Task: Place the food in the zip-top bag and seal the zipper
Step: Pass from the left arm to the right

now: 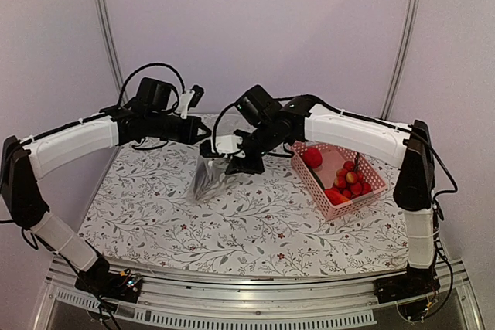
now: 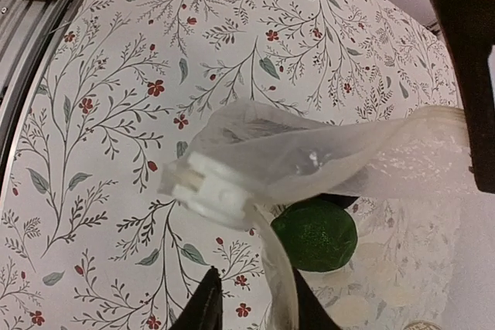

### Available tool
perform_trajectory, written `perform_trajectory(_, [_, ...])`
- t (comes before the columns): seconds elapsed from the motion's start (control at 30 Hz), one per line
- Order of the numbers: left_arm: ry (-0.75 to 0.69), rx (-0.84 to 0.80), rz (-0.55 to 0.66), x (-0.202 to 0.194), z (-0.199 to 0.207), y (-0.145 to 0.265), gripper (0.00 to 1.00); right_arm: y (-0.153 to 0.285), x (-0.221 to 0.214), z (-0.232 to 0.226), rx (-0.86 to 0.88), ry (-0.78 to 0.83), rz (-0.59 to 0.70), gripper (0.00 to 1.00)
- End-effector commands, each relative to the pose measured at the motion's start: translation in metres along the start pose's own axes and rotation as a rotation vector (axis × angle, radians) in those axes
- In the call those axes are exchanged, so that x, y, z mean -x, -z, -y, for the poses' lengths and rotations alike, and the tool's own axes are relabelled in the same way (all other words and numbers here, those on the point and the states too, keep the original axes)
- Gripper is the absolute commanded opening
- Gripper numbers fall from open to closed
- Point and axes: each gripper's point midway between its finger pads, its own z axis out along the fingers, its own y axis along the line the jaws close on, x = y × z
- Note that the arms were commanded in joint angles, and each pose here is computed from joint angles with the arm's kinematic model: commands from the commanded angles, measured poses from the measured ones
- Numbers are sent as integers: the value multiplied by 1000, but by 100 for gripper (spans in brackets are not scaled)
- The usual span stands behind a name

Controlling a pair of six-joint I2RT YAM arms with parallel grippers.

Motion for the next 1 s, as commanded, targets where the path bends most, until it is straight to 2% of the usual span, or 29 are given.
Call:
perform_trajectory(0.0, [-16, -28, 39, 7, 7, 11, 0, -7, 20, -14, 40, 22, 30, 2])
perform_trajectory(0.1, [-85, -106, 86, 23, 29, 33, 0, 16, 52, -11, 29, 22, 99, 0])
perform_trajectory(0.17, [-139, -181, 175, 40, 49, 59, 0, 40, 80, -13, 24, 28, 185, 0])
perform_trajectory(0.27, [-133, -174, 274, 45, 43, 73, 0, 66, 97, -9, -24, 30, 255, 0])
perform_trajectory(0.3, [-121, -165, 260, 40, 38, 68, 2, 66, 94, -7, -39, 35, 239, 0])
perform_trajectory(0.37, [-103, -163, 208, 37, 35, 58, 11, 50, 80, -4, -53, 39, 179, 0])
perform_trajectory(0.47, [-61, -166, 140, 32, 32, 45, 14, 32, 69, -7, -35, 34, 144, 0])
perform_trajectory(0.57, [-53, -141, 124, 26, 26, 39, 18, 24, 68, -5, -34, 17, 147, 0])
perform_trajectory(0.7, [-53, -125, 105, 24, 24, 39, 42, 22, 69, 2, -62, 4, 143, 0])
perform_trajectory(0.77, [-41, -101, 79, 22, 22, 41, 47, 22, 68, 4, -73, -1, 135, 0])
perform_trajectory(0.97, [14, 40, -61, 16, 20, 52, 49, 26, 66, 4, -85, -6, 125, 0])
